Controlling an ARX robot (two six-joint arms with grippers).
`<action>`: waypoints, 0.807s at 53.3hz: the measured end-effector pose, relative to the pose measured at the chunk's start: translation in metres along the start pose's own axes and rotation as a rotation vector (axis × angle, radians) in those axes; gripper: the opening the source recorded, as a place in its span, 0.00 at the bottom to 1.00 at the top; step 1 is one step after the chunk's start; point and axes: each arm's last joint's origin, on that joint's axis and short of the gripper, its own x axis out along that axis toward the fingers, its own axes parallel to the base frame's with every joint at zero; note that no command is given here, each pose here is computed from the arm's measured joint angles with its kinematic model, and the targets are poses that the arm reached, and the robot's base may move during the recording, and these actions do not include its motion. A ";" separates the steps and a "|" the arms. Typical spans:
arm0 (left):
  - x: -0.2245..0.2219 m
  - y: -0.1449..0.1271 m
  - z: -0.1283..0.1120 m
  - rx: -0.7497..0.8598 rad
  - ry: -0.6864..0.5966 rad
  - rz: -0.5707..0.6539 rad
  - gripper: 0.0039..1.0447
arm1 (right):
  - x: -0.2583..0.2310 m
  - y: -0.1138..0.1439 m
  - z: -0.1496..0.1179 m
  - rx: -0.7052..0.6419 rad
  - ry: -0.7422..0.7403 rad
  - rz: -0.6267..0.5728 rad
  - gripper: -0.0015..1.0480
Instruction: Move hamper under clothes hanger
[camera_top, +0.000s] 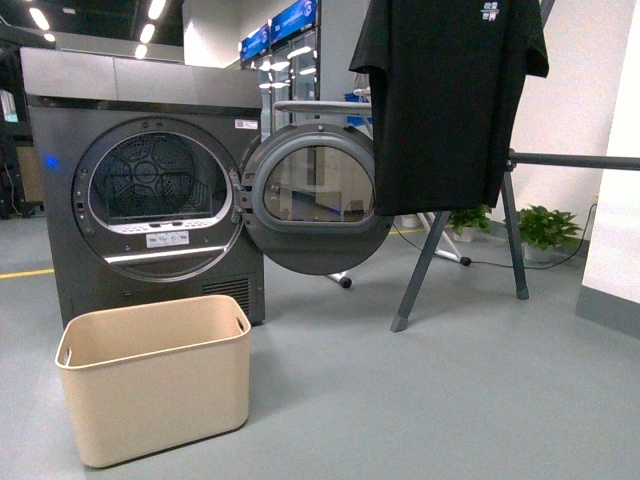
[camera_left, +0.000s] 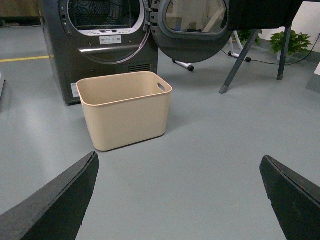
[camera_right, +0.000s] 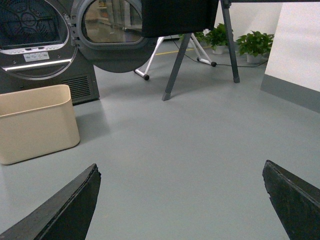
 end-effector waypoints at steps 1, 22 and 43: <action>0.000 0.000 0.000 0.000 0.000 -0.001 0.94 | 0.000 0.000 0.000 0.000 0.000 0.000 0.92; 0.000 0.000 0.000 0.000 0.000 0.000 0.94 | 0.000 0.000 0.000 0.000 0.001 0.000 0.92; 0.000 0.000 0.000 0.000 0.000 -0.001 0.94 | 0.000 0.000 0.000 0.000 0.001 0.000 0.92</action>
